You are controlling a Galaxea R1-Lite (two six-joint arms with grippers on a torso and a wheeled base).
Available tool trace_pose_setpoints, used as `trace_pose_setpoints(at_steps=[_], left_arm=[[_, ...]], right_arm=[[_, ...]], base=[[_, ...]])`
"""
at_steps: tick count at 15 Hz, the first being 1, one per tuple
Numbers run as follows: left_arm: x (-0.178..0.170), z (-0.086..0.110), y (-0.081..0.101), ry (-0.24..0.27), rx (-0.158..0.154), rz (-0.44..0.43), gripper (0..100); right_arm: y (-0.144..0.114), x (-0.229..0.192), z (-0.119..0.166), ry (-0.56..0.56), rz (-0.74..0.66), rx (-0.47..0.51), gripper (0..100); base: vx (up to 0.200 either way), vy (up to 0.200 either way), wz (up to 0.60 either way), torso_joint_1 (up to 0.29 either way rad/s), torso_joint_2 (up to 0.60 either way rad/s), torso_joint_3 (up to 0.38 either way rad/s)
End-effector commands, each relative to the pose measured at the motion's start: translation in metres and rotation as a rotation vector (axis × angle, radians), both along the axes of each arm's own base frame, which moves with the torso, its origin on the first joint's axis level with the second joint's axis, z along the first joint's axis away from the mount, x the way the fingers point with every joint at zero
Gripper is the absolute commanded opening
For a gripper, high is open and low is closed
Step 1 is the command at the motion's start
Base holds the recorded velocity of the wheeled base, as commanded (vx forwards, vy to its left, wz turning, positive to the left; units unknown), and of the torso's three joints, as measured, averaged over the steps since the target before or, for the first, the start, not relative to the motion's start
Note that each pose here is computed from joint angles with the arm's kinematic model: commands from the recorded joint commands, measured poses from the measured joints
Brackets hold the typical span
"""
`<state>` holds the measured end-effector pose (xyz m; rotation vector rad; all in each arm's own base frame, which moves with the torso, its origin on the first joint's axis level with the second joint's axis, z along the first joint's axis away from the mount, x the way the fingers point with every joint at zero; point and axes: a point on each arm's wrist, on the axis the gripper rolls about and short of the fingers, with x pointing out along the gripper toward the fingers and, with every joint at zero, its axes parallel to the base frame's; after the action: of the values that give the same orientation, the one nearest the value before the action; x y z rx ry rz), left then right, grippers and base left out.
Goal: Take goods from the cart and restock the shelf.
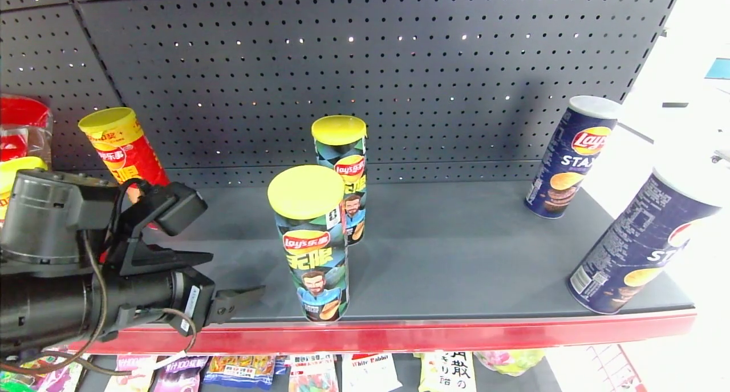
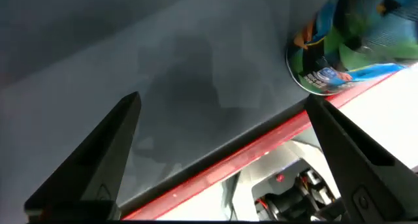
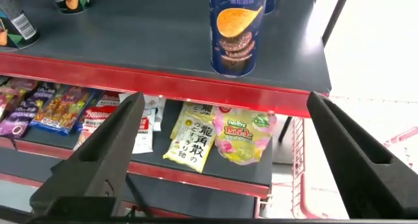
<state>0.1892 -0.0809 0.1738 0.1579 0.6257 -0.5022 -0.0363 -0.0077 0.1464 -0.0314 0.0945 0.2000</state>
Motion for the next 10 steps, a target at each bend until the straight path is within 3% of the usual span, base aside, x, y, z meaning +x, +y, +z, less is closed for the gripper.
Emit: trace_pose_setpoints(at_steps=[1, 10], left_arm=[[0.008, -0.008, -0.006, 0.036, 0.014, -0.012, 100], [0.024, -0.012, -0.018, 0.058, 0.018, -0.037, 100]], right_arm=[[0.0, -0.001, -0.002, -0.004, 0.0, -0.001, 100], [0.0, -0.001, -0.004, -0.004, 0.0, -0.001, 100]], base=[[0.0, 0.0, 0.0, 0.0, 0.0, 0.0], [0.0, 0.0, 0.0, 0.0, 0.0, 0.0]])
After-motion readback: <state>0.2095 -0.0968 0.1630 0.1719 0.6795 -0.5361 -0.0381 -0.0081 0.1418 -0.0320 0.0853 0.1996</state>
